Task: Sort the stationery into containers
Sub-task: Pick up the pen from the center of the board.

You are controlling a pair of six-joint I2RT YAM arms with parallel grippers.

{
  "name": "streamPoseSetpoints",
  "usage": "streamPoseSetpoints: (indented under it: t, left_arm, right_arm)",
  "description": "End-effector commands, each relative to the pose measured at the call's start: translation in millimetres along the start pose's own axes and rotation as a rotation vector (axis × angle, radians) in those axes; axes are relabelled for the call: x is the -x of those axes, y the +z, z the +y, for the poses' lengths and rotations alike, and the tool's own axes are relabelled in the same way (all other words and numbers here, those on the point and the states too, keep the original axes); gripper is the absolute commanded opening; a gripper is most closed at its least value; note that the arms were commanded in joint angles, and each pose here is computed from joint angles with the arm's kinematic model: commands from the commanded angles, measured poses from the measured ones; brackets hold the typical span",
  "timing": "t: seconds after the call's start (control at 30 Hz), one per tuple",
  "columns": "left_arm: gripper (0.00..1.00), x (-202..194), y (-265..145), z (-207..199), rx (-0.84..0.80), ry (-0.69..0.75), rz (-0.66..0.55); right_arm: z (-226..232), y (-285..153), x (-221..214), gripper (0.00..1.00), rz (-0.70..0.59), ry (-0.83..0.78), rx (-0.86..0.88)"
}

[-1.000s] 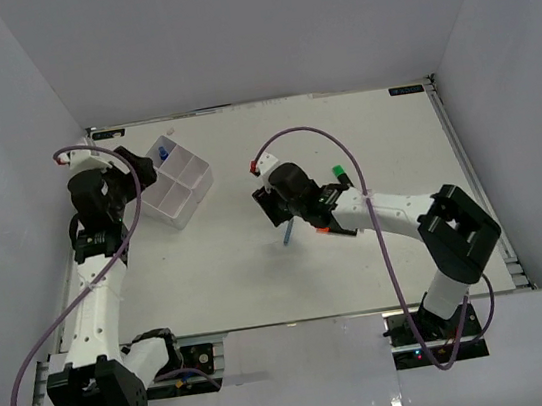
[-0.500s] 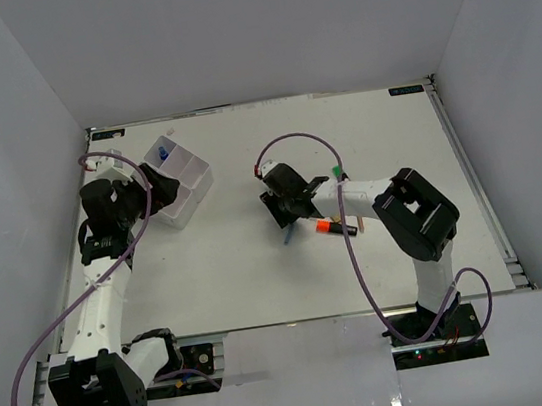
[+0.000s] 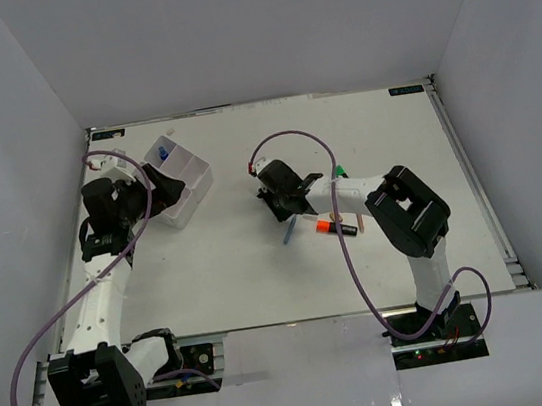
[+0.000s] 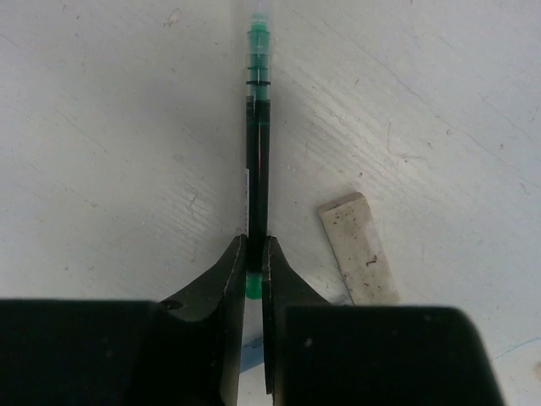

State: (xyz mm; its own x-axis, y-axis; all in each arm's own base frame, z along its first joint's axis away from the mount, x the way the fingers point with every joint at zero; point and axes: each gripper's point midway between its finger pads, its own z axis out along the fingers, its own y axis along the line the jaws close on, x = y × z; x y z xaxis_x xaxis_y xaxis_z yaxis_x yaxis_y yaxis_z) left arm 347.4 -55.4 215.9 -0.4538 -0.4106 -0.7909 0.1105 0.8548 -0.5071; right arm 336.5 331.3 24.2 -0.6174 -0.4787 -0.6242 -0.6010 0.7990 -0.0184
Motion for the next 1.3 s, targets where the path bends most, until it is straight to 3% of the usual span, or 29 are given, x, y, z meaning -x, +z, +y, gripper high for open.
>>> streamPoseSetpoints:
  t: [0.0, 0.17, 0.23, 0.47, 0.57, 0.7, 0.8, 0.83, 1.07, 1.2, 1.23, 1.27]
  left_arm:
    - [0.98, -2, 2, -19, -0.093, -0.053, 0.047]
    - [0.98, -17, 2, -43, -0.179, -0.139, 0.153]
    - [0.98, -16, 2, -51, -0.185, -0.160, 0.156]
    - [0.97, -27, 3, -109, -0.251, -0.147, 0.212]
    - [0.92, -29, 4, -127, -0.257, -0.144, 0.222]
    - [0.81, -31, 3, -141, -0.275, -0.144, 0.234]
    - [0.67, -33, 1, -149, -0.284, -0.137, 0.236]
    - [0.58, -33, -1, -152, -0.289, -0.132, 0.235]
    - [0.22, -37, -3, -160, -0.297, -0.125, 0.239]
    - [0.09, -33, 0, -155, -0.269, -0.114, 0.211]
    - [0.08, -31, 0, -154, -0.262, -0.109, 0.202]
    - [0.07, -30, 1, -152, -0.252, -0.094, 0.192]
  right_arm:
    - [12, -11, 23, 0.08, -0.071, -0.029, 0.054]
    - [32, -52, 40, 0.08, -0.213, -0.074, 0.110]
    - [49, -83, 66, 0.08, -0.356, -0.085, 0.170]
    - [85, -156, 87, 0.08, -0.594, -0.154, 0.284]
    - [93, -175, 90, 0.08, -0.658, -0.162, 0.317]
    - [96, -187, 92, 0.08, -0.692, -0.168, 0.332]
    - [95, -191, 92, 0.08, -0.705, -0.167, 0.329]
    - [96, -192, 91, 0.08, -0.706, -0.170, 0.333]
    - [96, -194, 90, 0.09, -0.717, -0.165, 0.339]
    - [92, -195, 89, 0.18, -0.722, -0.159, 0.325]
    - [91, -195, 89, 0.23, -0.721, -0.156, 0.317]
    - [87, -195, 88, 0.38, -0.716, -0.151, 0.301]
